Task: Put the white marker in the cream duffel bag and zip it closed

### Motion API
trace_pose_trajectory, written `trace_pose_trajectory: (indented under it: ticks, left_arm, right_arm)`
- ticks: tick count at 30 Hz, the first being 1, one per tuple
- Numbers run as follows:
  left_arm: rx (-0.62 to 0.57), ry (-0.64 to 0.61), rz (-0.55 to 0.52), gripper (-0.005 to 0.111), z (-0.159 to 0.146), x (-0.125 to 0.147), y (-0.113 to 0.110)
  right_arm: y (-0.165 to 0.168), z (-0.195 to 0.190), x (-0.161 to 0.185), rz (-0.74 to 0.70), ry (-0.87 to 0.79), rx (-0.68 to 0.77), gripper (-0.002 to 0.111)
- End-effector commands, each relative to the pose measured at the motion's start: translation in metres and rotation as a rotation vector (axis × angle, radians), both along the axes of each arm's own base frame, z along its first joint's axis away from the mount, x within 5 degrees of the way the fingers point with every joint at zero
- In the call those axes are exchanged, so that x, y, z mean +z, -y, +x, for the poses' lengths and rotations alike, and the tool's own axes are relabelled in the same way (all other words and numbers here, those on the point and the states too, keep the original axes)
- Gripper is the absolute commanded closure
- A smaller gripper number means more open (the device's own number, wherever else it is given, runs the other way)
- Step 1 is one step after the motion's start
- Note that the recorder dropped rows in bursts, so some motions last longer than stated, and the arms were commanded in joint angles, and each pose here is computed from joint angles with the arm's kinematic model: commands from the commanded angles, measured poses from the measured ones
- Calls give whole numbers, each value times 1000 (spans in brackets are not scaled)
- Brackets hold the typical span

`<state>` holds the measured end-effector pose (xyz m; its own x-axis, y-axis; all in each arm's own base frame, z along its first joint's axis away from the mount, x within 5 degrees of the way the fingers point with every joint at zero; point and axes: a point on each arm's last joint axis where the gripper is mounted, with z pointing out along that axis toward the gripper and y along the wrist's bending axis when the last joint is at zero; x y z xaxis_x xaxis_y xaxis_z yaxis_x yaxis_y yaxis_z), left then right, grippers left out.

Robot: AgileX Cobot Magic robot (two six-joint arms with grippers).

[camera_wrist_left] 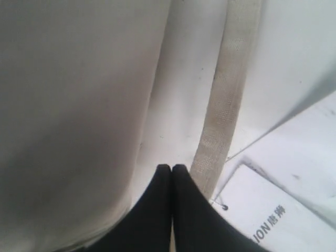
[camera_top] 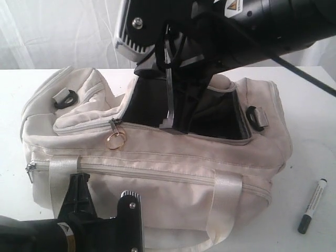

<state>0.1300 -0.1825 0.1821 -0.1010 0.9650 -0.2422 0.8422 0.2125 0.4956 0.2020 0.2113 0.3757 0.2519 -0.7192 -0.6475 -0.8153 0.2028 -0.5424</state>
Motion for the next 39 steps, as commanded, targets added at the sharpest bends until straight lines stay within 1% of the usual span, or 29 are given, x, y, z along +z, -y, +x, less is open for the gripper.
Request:
trace_pose_trajectory:
  ticks: [1, 6, 11, 13, 18, 25, 30, 35, 37, 39]
  left_arm:
    - [10, 19, -31, 107, -1, 8, -3]
    - [2, 49, -109, 107, -3, 24, -7]
    - [7, 57, -133, 107, -4, 29, -9]
    - [0, 56, -143, 107, -5, 30, -8]
    - [-48, 68, -200, 107, -4, 36, 0]
    - [-118, 212, -156, 107, 9, 68, 11]
    - [-138, 271, -194, 107, 13, 94, 17]
    - [-133, 316, -260, 107, 10, 116, 9]
    - [-141, 336, -277, 101, 7, 123, 4]
    - [-147, 351, -307, 90, 5, 129, 1]
  right_arm:
    - [0, -1, 12, 66, 39, -12, 108]
    - [0, 1, 14, 71, 73, -16, 108]
    - [0, 2, 19, 106, 111, -25, 108]
    - [0, 3, 22, 113, 121, -26, 108]
    - [2, 3, 26, 66, 159, -20, 108]
    - [5, 4, 33, 17, 190, -16, 108]
    - [6, 5, 40, 13, 227, -30, 108]
    - [14, 13, 39, 5, 211, -84, 108]
    - [15, 14, 39, 4, 211, -86, 108]
    - [15, 14, 39, 4, 211, -86, 108]
